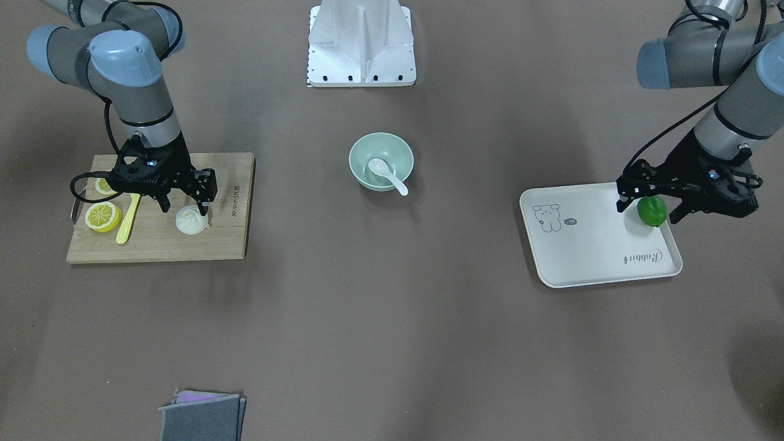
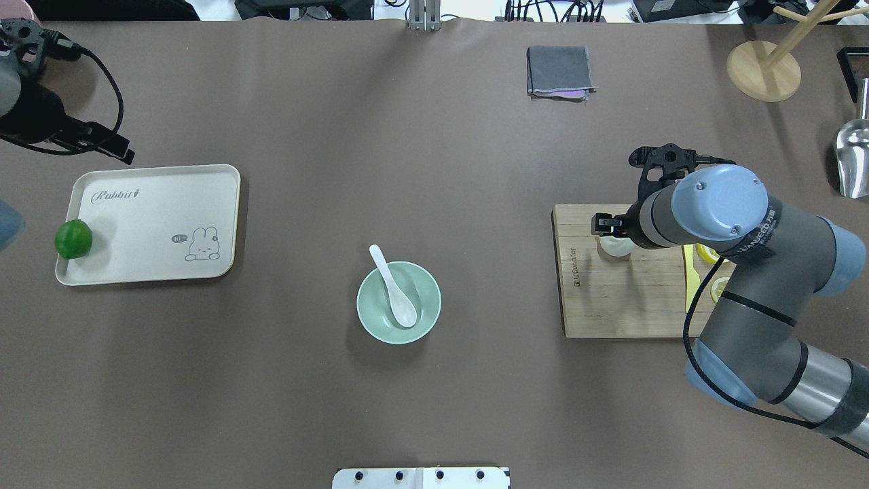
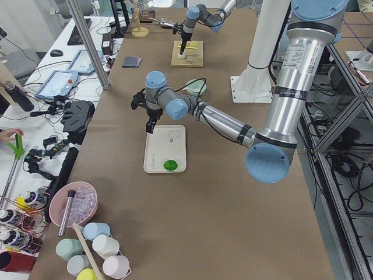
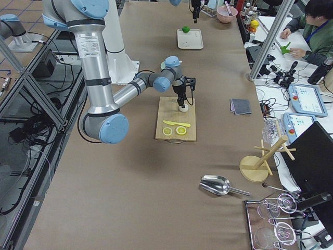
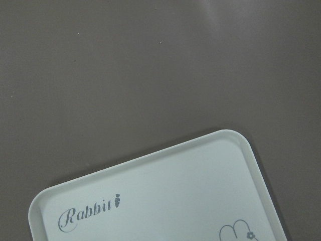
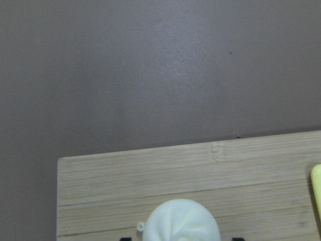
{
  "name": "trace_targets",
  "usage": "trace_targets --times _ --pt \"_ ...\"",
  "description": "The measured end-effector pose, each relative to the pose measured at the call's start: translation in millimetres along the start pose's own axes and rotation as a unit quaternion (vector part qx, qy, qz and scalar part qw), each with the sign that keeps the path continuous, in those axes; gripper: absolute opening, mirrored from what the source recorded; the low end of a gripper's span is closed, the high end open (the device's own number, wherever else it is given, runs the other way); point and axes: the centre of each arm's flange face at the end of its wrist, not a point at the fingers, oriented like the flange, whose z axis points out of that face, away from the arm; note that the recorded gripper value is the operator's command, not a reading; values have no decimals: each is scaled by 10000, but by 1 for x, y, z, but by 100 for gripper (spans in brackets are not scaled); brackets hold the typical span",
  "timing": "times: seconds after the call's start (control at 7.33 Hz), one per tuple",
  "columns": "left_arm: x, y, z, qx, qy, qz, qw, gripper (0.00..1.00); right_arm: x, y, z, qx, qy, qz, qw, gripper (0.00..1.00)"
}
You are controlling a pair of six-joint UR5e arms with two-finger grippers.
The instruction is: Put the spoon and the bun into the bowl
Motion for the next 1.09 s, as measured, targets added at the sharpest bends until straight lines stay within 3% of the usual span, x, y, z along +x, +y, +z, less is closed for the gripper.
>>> trace_targets --times 0.14,0.68,0.82,1.09 --pt "0 0 0 0 0 -4 10000 99 -2 1 4 19 39 -15 10000 60" --pt "1 1 1 -8 6 -49 10000 99 0 5 10 92 134 -45 9999 8" --pt "1 0 1 -8 9 -54 10000 99 -1 8 11 101 138 -68 9998 0" --pt "2 0 1 -7 13 -59 10000 99 -5 10 8 122 111 -95 9998 0"
